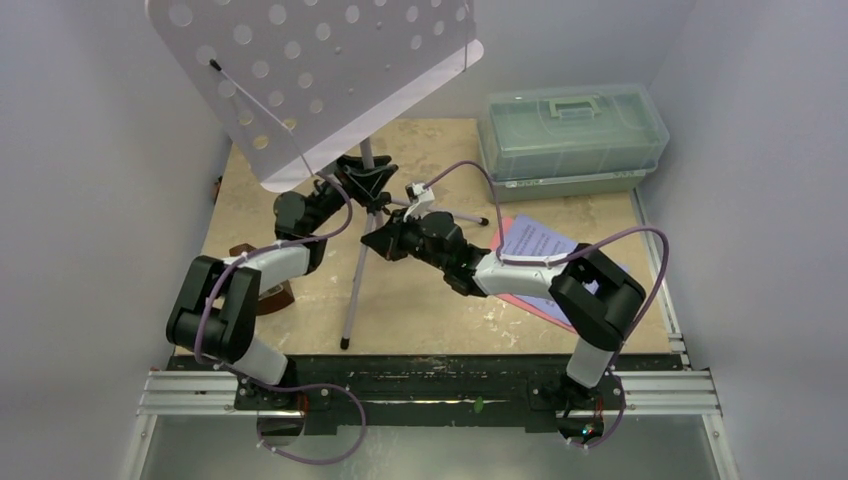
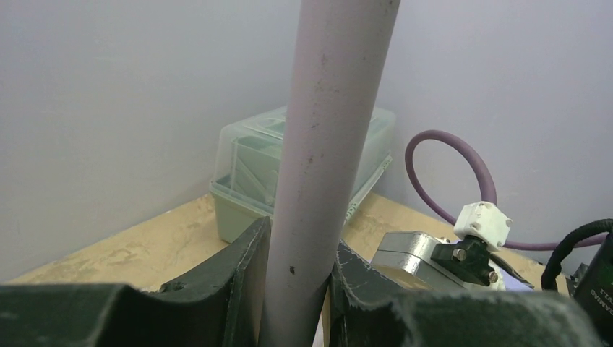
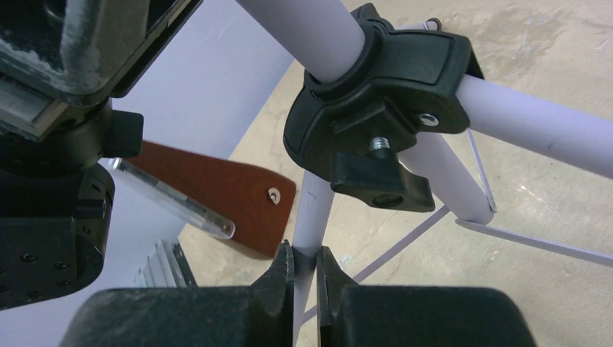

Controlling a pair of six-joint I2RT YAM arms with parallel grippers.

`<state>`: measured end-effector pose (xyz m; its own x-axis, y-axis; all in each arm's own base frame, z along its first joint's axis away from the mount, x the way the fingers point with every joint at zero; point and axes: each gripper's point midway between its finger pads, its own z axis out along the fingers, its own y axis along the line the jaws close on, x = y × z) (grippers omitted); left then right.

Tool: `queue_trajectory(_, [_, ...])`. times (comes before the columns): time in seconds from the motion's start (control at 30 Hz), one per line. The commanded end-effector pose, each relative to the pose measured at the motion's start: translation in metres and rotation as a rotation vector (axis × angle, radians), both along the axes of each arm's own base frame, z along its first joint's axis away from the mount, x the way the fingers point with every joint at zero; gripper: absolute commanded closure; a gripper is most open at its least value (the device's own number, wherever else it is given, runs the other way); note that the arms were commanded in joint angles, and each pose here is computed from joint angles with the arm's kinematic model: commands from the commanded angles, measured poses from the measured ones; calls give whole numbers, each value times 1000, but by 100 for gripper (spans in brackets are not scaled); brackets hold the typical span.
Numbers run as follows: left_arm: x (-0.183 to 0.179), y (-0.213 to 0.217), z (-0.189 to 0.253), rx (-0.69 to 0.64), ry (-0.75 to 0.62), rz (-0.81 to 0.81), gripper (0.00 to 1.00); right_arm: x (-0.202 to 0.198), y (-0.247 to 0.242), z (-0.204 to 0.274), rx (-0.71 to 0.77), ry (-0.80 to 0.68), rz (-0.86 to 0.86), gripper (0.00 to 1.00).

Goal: Set up the instrument practice props

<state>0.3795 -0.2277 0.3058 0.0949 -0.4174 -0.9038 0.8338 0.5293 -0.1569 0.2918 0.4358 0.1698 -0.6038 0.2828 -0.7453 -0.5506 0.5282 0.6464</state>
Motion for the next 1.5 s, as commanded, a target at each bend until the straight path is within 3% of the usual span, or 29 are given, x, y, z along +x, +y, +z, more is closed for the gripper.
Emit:
queue_trajectory(0.0, [-60,-5,80,-124,-212,-91,100,-34,-3,-40,-213,-32,159,87])
queue_trajectory(0.13, [-56,-7,74,-89,-199,-74,100,-27,-22,-8,-272,-158,118,53])
queue_trajectory(0.23, [-53,-7,71,-79,-187,-66,100,-25,-42,22,-324,-287,92,37])
queue_trajectory(0.47, [-47,-9,64,-62,-155,-46,100,-4,-110,82,-375,-616,-190,24])
queue_trajectory(0.6, [-43,-10,58,-46,-137,-24,100,22,-116,80,-554,-695,-259,20])
queue_trajectory(0.77, [-43,-10,58,-53,-132,-25,100,28,-102,79,-704,-807,-139,27])
queue_trajectory(0.9, [-45,-9,61,-61,-136,-27,100,20,-85,88,-625,-871,-70,31])
queue_trajectory(1.0, [-45,-9,62,-66,-135,-29,100,27,-79,93,-560,-793,-125,48])
queue_trajectory(1.07, [-47,-9,64,-71,-139,-32,100,28,-72,93,-512,-741,-130,53])
queue_trajectory(1.23, [-49,-8,67,-82,-143,-38,100,36,-66,78,-396,-553,-172,60])
queue_trajectory(1.27, [-49,-8,67,-83,-143,-39,100,38,-66,77,-358,-506,-179,64])
queue_trajectory(1.33, [-50,-8,68,-86,-144,-40,100,41,-70,73,-254,-380,-188,92])
queue_trajectory(1.37, [-50,-8,68,-87,-143,-41,100,46,-77,73,-177,-274,-220,100])
queue_trajectory(1.47, [-50,-8,68,-86,-143,-40,100,57,-103,54,118,188,-267,100])
